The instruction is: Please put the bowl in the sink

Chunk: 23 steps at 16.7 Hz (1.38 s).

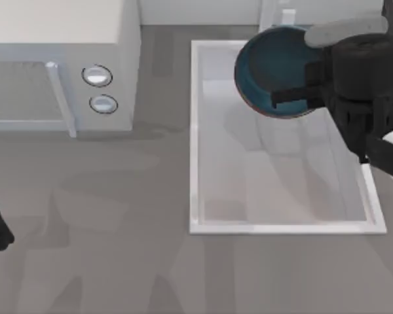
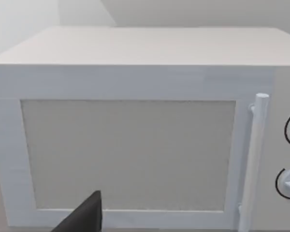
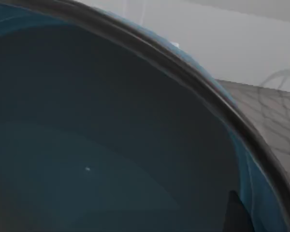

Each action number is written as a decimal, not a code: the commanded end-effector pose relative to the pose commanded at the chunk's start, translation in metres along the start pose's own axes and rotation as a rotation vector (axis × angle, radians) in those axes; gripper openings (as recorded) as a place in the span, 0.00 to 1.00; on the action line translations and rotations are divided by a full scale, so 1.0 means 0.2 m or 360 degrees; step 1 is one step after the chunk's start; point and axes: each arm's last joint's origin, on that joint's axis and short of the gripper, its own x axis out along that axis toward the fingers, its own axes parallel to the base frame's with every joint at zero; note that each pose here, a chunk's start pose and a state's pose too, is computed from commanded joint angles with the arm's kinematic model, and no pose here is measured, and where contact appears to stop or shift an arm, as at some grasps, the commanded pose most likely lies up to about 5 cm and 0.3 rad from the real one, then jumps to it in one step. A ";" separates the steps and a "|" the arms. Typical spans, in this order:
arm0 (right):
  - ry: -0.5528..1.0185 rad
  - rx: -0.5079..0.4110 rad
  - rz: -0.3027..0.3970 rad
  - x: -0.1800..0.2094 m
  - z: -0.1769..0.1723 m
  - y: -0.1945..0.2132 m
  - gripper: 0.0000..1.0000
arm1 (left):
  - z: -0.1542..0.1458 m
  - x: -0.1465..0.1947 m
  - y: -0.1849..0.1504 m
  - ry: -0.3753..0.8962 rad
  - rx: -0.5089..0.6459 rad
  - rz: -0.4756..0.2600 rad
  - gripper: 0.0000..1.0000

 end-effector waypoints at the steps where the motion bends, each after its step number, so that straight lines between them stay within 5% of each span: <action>1: -0.0109 0.0039 -0.0007 -0.02 0.00 0.03 0.00 | 0.00 0.00 0.00 0.0000 0.0000 0.0000 1.00; 7: -0.0530 0.0253 -0.0037 -0.19 0.02 0.10 0.00 | 0.00 0.00 0.00 0.0000 0.0000 0.0000 1.00; 16: -0.0581 0.0292 -0.0045 -0.20 0.01 0.11 0.00 | 0.00 0.00 0.00 0.0000 0.0000 0.0000 1.00; 23: -0.0586 0.0297 -0.0058 -0.01 -0.32 0.22 0.00 | 0.00 0.00 0.00 0.0000 0.0000 0.0000 1.00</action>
